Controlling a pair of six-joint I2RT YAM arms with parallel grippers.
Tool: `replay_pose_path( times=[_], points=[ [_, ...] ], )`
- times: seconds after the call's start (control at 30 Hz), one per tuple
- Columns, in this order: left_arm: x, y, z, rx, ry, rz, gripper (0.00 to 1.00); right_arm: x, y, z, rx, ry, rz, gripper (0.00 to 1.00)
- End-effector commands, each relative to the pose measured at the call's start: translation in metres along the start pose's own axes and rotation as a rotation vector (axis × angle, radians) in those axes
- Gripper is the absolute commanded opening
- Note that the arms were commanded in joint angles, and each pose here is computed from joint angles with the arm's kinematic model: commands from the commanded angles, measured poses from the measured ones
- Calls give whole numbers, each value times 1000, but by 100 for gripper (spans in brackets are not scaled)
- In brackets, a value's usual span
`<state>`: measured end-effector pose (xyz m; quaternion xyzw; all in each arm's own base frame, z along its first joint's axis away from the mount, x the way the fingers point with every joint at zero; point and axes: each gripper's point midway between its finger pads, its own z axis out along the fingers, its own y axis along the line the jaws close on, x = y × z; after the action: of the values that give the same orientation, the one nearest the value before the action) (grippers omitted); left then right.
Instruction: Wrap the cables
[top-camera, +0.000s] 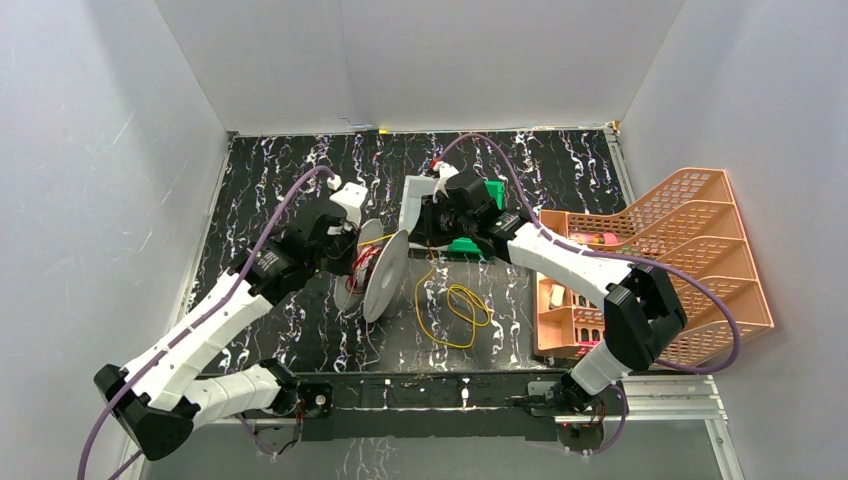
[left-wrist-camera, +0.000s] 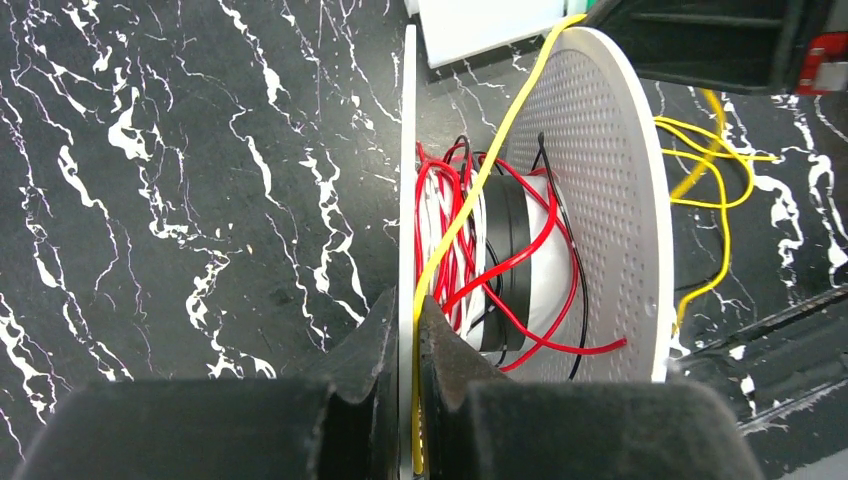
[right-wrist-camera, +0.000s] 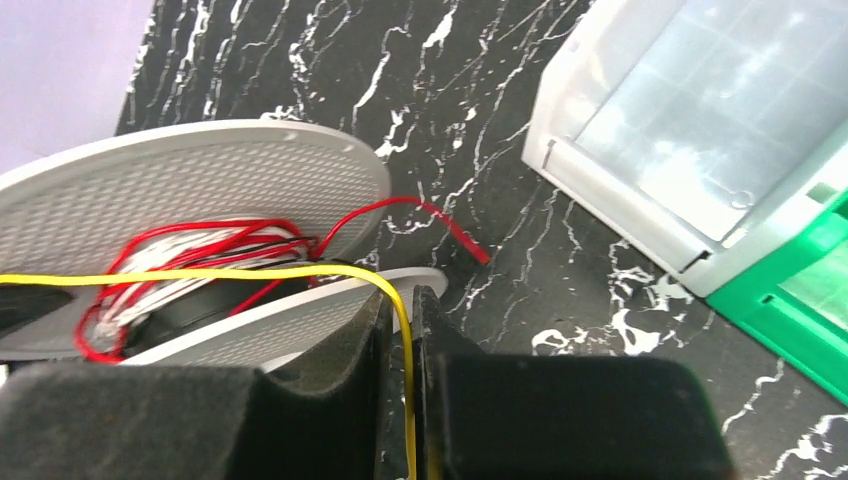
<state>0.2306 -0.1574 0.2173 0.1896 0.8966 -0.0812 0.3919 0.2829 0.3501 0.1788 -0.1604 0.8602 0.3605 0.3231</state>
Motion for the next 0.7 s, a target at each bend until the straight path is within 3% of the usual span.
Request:
replay_pose_path(
  times=[0.0, 0.27, 0.67],
  points=[
    [-27, -3, -38, 53, -95, -28, 0, -4, -39, 0, 156, -36, -52, 21],
    [-39, 5, -59, 24, -147, -76, 0, 35, -61, 16, 155, 30, -8, 26],
    [-76, 17, -95, -17, -284, -168, 0, 83, -60, 22, 43, 73, 109, 42]
  ],
)
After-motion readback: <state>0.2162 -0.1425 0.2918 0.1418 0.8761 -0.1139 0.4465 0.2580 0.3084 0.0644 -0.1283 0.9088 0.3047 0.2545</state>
